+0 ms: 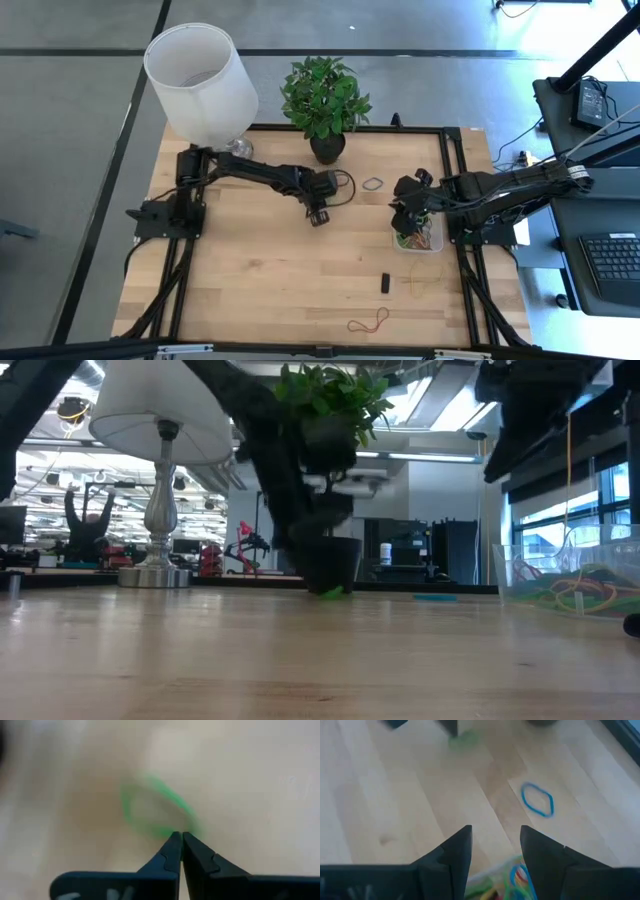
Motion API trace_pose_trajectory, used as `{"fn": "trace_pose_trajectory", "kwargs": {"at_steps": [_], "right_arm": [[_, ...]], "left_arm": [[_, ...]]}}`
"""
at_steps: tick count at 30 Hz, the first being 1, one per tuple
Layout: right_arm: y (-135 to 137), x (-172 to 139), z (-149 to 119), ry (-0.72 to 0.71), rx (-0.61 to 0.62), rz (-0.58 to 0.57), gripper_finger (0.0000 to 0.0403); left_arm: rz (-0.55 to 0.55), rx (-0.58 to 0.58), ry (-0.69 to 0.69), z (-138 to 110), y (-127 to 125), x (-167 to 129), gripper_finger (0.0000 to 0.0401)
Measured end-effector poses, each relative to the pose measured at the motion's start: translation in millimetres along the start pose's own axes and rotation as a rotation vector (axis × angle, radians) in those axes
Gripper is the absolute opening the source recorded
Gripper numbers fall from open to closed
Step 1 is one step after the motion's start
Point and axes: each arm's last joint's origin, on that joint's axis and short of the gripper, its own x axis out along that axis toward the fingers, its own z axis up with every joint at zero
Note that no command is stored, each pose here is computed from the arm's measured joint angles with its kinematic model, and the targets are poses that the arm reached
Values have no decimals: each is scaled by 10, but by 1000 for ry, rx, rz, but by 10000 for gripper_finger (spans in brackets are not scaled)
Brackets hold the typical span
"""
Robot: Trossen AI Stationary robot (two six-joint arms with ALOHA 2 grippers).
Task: Pick and place rubber bands into bin
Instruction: Put the green rubber band into the transparent bin
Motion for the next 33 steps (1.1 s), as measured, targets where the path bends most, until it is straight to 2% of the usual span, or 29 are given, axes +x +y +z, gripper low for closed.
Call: {"fn": "trace_pose_trajectory", "kwargs": {"at_steps": [5, 9, 13, 22, 27, 33], "right_arm": [[49, 45, 50, -84, 35, 47, 171], [96, 145, 52, -175, 62, 96, 171], [156, 237, 81, -311, 26, 154, 171], [348, 428, 320, -576, -159, 174, 171], [381, 700, 361, -558, -170, 141, 194], [412, 890, 407, -568, -160, 191, 228]], "left_arm": [[-75, 15, -157, 211, -92, -542, 3], [-82, 73, -244, 235, -163, -918, 3], [-86, 115, -336, 257, -170, -1259, 3], [-133, 141, -361, 235, -231, -1393, 3], [-146, 159, -364, 220, -310, -1404, 3], [-146, 162, -371, 221, -329, -1408, 3]]}}
